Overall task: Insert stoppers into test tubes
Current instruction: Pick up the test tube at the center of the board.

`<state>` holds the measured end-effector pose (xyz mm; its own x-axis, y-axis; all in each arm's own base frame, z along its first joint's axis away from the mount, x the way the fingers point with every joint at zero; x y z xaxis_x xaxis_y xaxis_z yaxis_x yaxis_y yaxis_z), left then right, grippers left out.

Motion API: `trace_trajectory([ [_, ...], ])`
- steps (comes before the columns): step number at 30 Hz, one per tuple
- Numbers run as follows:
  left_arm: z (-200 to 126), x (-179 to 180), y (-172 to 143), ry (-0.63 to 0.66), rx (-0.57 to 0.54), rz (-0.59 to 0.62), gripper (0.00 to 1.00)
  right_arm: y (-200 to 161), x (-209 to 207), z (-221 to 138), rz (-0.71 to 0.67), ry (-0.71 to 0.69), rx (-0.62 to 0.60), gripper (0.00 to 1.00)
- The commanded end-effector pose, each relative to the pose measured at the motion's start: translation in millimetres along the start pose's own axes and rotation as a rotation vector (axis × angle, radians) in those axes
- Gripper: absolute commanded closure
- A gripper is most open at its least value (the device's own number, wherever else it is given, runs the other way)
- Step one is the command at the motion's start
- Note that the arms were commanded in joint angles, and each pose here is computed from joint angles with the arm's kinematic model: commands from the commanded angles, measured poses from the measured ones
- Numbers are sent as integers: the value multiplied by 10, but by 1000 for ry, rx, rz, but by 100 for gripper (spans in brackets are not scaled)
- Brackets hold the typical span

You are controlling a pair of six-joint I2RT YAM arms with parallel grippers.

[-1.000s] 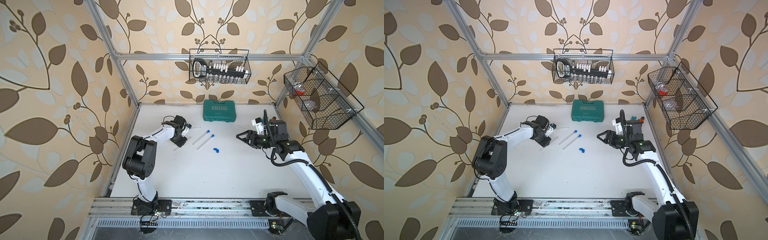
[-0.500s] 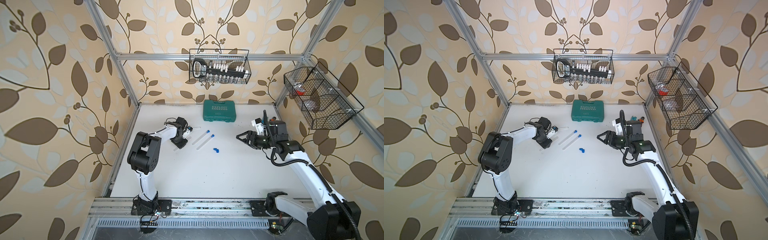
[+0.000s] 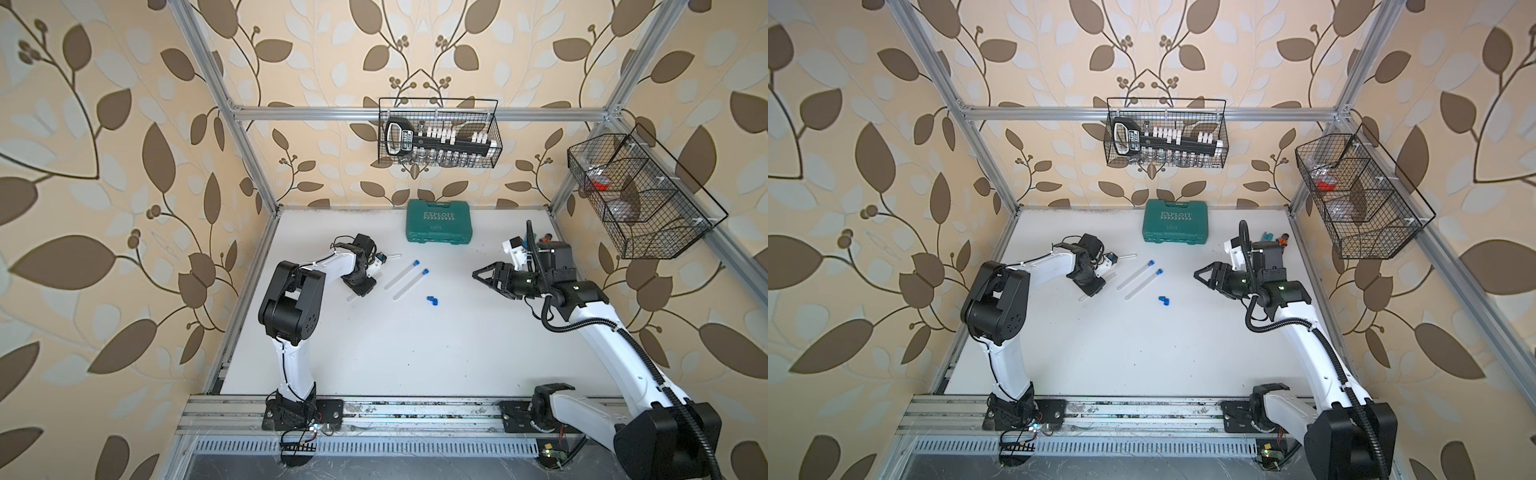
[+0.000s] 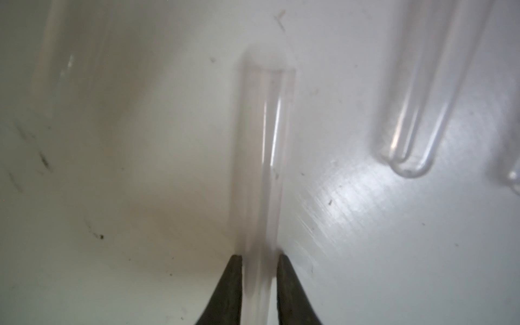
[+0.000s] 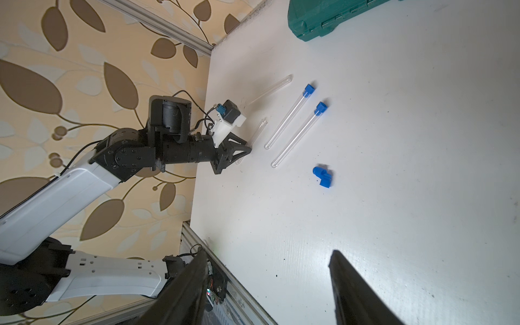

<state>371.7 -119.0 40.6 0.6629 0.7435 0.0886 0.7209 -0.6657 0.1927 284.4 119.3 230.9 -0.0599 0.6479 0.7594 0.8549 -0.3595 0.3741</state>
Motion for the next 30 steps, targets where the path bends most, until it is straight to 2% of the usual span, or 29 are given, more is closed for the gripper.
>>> trace_trajectory([
  [1, 33, 14, -14, -4, 21, 6, 79, -22, -12, 3, -5, -3, 15, 34],
  [10, 17, 33, 5, 3, 18, 15, 85, 1, 26, -28, -17, -5, 14, 34],
  [17, -139, 36, 75, 17, -52, 43, 87, -16, 9, -26, -13, -11, 16, 33],
  [26, -687, -126, 171, 0, -277, 140, 88, -1, 5, 23, 4, -14, 33, 34],
  [30, -978, -353, 201, -71, -419, 232, 90, -42, 109, 143, -20, 1, 71, 34],
])
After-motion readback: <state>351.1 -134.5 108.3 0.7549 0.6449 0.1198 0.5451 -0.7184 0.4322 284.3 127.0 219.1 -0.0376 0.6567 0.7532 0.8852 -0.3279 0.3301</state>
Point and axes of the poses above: each gripper's point midway between its finger pads, its own z axis out along the fingers, its own x axis along the line the jaws close on, y = z × x, the point moved 2 cm from there along -z, back along the fingers, and after that the axes turned 2 degrees about z, right-handed, at the moved point
